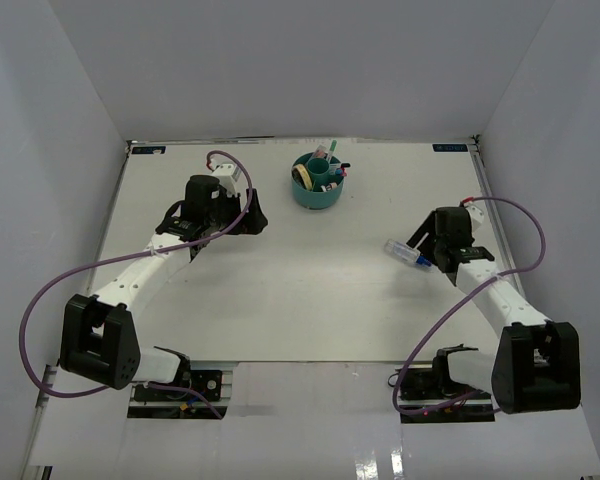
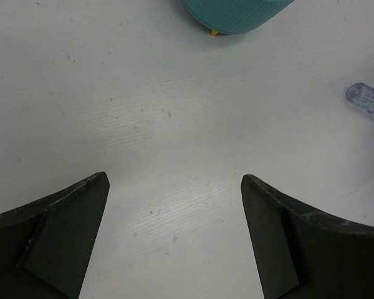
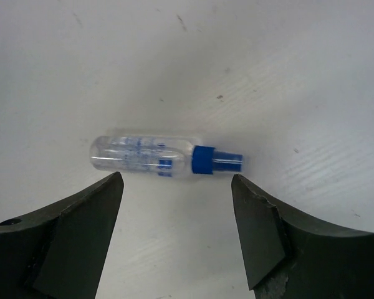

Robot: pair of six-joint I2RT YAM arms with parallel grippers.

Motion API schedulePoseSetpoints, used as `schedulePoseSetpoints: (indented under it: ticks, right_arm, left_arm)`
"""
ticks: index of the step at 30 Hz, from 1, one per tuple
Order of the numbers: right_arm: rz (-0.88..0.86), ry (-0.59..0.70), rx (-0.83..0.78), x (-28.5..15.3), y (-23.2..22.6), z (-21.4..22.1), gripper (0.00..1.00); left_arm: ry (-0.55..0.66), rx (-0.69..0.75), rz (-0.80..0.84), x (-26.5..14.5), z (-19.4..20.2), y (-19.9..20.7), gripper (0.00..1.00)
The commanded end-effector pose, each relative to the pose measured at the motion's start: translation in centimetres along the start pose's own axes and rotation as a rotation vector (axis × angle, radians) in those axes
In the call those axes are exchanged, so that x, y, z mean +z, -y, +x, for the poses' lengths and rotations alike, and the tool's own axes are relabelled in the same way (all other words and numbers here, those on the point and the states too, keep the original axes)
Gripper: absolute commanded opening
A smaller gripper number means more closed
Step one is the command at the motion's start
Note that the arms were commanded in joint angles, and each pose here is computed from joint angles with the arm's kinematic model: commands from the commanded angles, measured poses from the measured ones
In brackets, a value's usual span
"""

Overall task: Sort the stationery into containers
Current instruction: Pick up the stationery from the center of the board.

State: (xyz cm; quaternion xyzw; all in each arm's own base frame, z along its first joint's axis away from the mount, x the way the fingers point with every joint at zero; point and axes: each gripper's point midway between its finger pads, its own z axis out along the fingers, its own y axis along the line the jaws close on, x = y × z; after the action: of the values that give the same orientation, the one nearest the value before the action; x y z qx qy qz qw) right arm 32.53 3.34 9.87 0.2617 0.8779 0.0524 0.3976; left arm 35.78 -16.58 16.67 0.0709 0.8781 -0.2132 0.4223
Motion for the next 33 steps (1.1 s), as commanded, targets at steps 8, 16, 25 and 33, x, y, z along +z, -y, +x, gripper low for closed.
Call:
schedulePoseSetpoints:
  ticks: [8,16,25,33]
  right_arm:
    - [0.037,-0.024,0.205,0.2,4.4,2.3,0.75]
    - [-0.021,-0.032,0.305,1.9,2.9,2.5,0.75]
    - [-0.005,-0.035,0.375,3.9,3.1,2.1,0.75]
    - [-0.019,-0.016,0.379,5.0,2.1,0.6,0.75]
  left_arm:
    - [0.027,0.012,0.076,-0.8,-0.8,1.5,0.98]
    - [0.028,0.010,0.084,-0.9,-0.8,1.7,0.98]
    - [0.023,0.009,0.080,-0.8,-0.6,1.5,0.98]
    - [0.020,0.009,0.081,-0.8,-0.5,1.5,0.98]
